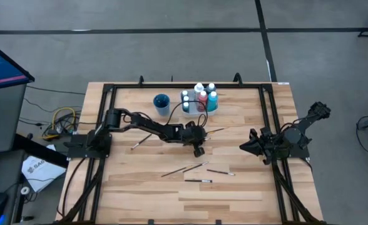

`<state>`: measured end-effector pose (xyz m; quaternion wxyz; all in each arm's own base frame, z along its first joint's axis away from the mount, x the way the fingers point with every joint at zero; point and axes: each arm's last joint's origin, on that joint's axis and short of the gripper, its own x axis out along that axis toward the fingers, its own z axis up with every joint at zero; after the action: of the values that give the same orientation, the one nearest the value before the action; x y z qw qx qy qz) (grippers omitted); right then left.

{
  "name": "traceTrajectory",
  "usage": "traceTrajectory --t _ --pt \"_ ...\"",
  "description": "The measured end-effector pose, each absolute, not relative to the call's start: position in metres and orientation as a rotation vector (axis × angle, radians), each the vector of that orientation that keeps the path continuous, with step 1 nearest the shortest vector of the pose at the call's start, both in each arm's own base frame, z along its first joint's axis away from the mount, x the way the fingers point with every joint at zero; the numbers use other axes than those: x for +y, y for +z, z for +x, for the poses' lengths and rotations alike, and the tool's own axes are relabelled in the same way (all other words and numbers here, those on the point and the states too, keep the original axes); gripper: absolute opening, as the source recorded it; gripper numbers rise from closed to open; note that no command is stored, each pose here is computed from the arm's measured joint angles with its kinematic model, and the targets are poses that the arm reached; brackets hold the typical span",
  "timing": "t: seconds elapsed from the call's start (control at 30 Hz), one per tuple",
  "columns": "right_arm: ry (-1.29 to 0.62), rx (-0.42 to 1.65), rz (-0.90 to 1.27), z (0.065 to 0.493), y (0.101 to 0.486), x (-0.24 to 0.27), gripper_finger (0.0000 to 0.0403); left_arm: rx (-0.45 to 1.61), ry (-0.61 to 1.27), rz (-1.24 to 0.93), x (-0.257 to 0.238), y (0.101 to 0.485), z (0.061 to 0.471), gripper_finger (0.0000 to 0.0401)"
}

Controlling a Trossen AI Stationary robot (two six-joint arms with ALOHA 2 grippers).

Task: Pick & Place Paint Supplies
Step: Put the silver and black paint brush into the blue cup

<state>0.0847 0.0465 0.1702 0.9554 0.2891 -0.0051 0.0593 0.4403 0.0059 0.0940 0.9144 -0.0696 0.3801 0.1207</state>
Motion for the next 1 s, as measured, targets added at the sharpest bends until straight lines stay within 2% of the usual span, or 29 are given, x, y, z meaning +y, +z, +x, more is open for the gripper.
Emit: traceTrajectory --t 0.07,0.3,0.47,1.0 --pt "0.120 -0.011 0.587 0.085 0.170 0.046 0.0023 0.787 0.254 -0.156 0.006 0.094 0.440 0.0010" --pt "0.120 -0.010 0.587 0.085 0.170 0.047 0.0024 0.783 0.255 -0.268 0.005 0.097 0.439 0.0004" --pt "0.120 -0.010 0.586 0.085 0.170 0.046 0.0023 0.776 0.245 -0.276 0.003 0.118 0.433 0.0002" --pt "0.120 -0.009 0.586 0.085 0.170 0.046 0.0023 0.392 0.370 -0.218 0.020 0.251 0.410 0.0001"
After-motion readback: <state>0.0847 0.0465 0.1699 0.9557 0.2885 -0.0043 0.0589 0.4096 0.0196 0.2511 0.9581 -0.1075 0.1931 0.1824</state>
